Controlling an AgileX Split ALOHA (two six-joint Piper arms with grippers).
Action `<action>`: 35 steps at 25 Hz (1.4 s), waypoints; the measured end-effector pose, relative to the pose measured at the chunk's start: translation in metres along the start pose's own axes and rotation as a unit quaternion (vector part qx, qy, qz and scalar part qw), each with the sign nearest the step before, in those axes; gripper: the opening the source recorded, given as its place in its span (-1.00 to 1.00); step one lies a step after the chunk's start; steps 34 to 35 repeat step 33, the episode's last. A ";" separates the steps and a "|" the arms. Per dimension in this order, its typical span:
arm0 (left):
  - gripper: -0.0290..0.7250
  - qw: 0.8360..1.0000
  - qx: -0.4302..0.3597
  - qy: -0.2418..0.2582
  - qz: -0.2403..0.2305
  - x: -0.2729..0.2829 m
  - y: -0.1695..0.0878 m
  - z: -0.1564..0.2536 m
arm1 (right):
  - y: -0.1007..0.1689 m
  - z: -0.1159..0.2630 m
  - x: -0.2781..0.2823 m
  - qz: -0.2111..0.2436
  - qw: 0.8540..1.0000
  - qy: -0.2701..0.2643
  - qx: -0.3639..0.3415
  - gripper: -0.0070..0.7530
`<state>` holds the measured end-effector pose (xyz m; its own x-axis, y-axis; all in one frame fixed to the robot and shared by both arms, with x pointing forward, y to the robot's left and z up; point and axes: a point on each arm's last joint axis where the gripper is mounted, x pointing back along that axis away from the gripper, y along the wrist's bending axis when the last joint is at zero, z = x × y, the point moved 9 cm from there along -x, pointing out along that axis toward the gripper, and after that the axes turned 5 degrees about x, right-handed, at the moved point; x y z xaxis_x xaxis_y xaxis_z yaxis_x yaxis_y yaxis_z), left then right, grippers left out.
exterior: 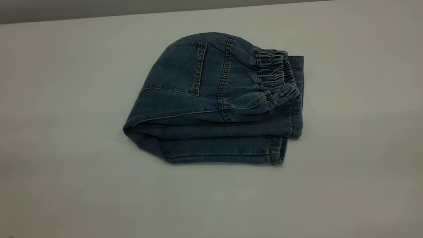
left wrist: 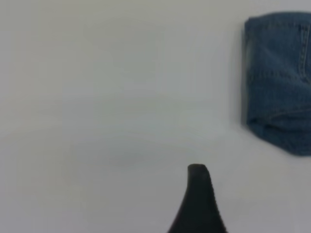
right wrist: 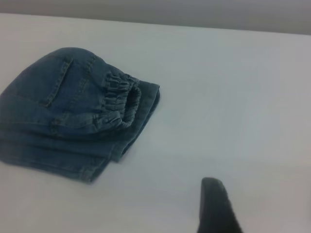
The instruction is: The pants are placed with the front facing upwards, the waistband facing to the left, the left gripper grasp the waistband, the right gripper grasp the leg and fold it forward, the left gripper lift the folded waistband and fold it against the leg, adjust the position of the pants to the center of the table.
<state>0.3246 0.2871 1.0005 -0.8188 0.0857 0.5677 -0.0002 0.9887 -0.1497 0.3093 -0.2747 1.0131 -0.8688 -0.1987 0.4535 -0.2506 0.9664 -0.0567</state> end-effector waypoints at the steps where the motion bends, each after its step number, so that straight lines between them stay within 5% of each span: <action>1: 0.40 1.000 0.000 -0.008 0.000 0.002 0.000 0.000 | 0.000 0.000 0.000 0.000 1.000 -0.001 0.000 -0.07; 9: 0.40 0.998 -0.002 -0.059 0.005 0.016 -0.001 0.000 | 0.000 -0.001 0.000 0.000 1.000 -0.001 0.001 -0.07; 35: 0.40 0.998 -0.002 -0.060 0.005 0.016 -0.001 -0.001 | 0.000 -0.001 0.000 0.000 1.000 -0.002 0.001 -0.07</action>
